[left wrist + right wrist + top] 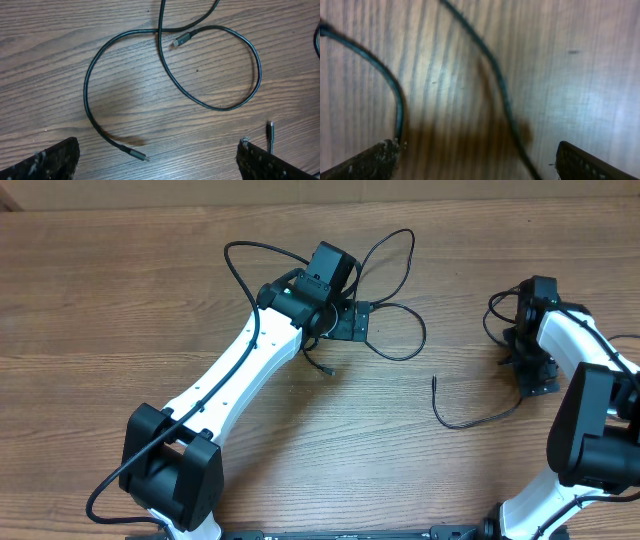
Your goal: Untangle cables
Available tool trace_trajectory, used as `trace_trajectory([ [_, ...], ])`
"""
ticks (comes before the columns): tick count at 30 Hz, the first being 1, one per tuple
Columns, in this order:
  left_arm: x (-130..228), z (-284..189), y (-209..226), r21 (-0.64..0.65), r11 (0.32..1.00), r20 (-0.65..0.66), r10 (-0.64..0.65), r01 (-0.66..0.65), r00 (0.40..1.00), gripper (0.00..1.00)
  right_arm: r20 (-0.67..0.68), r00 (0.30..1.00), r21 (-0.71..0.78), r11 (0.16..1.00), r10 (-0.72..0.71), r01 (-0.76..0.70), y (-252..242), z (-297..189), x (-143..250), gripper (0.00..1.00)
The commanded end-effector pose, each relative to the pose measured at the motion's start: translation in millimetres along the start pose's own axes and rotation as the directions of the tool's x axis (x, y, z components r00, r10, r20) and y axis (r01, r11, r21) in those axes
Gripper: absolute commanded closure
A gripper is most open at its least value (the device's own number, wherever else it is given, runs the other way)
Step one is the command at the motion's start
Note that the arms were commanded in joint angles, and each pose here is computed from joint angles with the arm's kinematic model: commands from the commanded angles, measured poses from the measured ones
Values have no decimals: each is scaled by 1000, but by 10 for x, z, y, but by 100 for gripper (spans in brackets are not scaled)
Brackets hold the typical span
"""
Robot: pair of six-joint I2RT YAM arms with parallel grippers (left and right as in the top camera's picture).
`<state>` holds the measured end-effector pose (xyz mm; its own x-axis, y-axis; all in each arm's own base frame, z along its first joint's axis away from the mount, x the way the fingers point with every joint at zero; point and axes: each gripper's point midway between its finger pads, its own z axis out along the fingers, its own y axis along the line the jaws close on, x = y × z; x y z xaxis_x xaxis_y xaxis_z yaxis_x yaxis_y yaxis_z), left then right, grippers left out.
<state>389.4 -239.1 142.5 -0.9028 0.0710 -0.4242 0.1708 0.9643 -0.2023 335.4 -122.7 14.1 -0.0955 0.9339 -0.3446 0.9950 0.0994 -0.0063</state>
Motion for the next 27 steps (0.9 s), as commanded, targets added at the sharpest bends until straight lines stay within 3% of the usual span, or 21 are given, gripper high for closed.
trace_trajectory([
  [1, 2, 36, 41, -17, 1000, 0, -17, 17, 1000, 1, -18, 999, -61, 997, 37, -38, 78, -8, 4, 0],
  [8, 3, 36, 41, -17, 1000, -1, -17, 17, 1000, 0, -49, 997, -172, 983, 61, -68, 333, -17, 27, 0],
  [23, 2, 36, 41, -17, 1000, -1, -17, 17, 1000, 1, -29, 999, -199, 980, 19, -24, 394, -26, -3, 0],
  [27, 2, 36, 41, -17, 1000, -1, -17, 17, 1000, 0, -40, 999, -161, 987, 5, -12, 293, 1, 39, 9],
])
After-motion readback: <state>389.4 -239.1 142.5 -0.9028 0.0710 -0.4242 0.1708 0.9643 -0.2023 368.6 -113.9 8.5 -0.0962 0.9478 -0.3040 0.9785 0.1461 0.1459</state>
